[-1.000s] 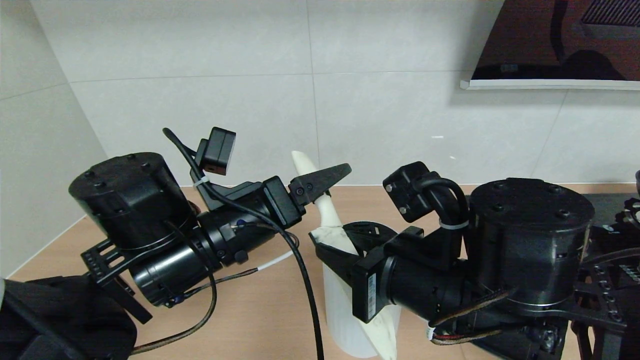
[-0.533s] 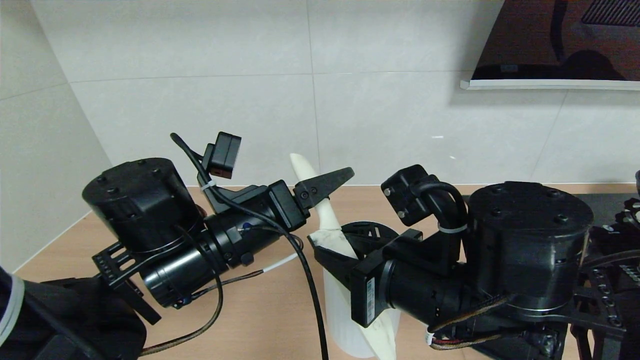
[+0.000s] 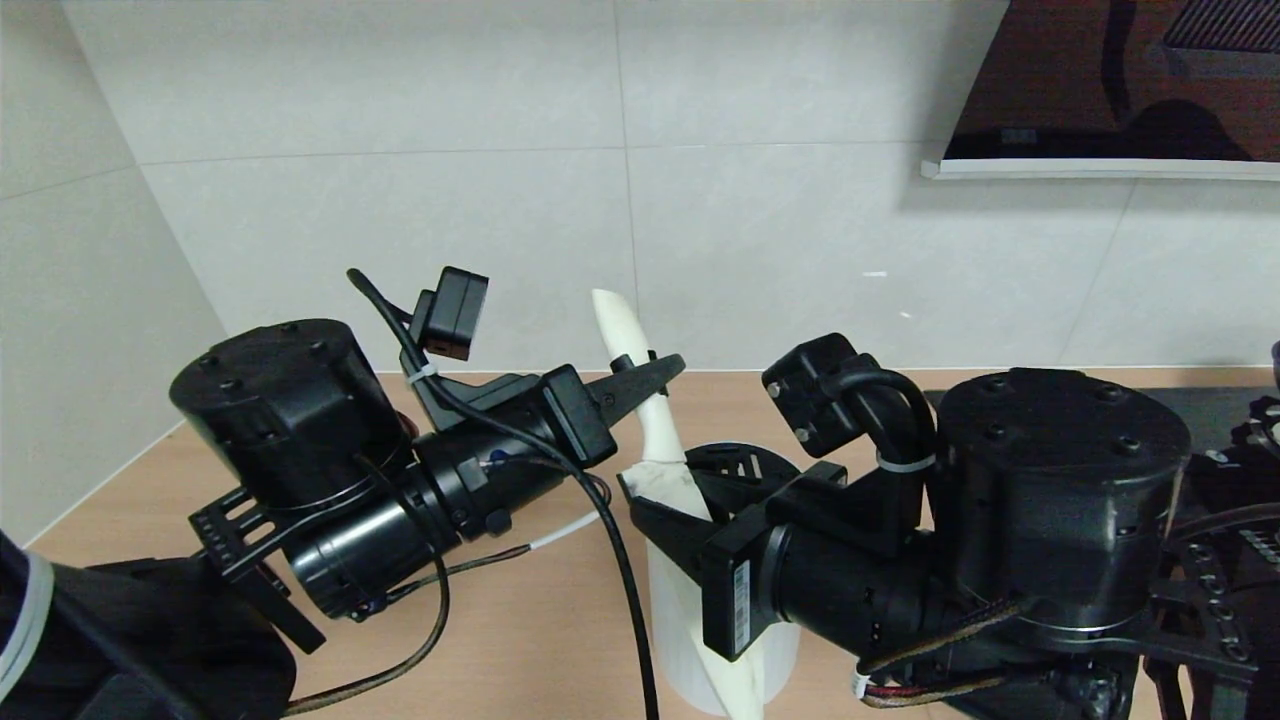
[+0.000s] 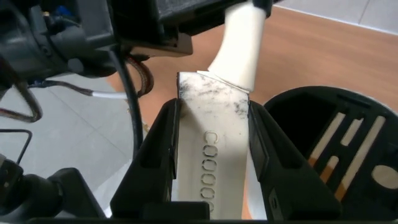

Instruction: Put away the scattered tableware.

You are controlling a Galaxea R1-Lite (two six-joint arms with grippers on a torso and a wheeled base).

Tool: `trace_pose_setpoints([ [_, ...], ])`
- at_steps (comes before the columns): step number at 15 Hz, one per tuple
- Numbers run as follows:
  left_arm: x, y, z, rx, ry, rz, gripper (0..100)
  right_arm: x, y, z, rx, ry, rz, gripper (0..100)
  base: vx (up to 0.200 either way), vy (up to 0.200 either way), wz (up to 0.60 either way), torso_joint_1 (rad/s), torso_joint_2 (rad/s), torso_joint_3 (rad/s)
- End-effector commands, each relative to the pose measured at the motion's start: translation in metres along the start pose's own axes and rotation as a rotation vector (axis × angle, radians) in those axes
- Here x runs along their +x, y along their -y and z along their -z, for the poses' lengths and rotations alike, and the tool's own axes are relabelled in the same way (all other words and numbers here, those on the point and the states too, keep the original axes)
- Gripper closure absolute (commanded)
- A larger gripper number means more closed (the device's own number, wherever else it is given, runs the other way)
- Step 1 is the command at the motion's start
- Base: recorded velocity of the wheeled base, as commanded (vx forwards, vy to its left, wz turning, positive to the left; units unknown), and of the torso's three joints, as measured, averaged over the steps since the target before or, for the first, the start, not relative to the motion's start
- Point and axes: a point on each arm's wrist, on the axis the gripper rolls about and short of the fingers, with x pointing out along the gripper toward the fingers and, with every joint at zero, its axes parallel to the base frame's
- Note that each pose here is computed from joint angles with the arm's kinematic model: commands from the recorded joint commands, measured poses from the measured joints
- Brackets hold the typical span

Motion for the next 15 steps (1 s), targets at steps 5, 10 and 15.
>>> trace_pose_setpoints([
  [5, -0.0006, 0.001, -0.0007, -0.001, 0.002, 0.002, 100, -0.0007, -0.0007, -0.0018, 0.001, 0.009, 0.003, 100, 0.0, 0.0, 0.0, 0.0, 0.0, 0.0],
  [10, -0.0011, 0.0017, -0.0014, 0.0, 0.005, 0.003, 100, -0.0002, 0.0003, -0.0016, 0.001, 0.008, 0.009, 0, 0.0, 0.0, 0.0, 0.0, 0.0, 0.0],
  [15, -0.002, 0.0033, -0.0027, -0.002, 0.01, 0.009, 100, -0.0017, 0.0022, -0.0037, 0.003, 0.016, 0.015, 0, 0.0, 0.0, 0.0, 0.0, 0.0, 0.0],
])
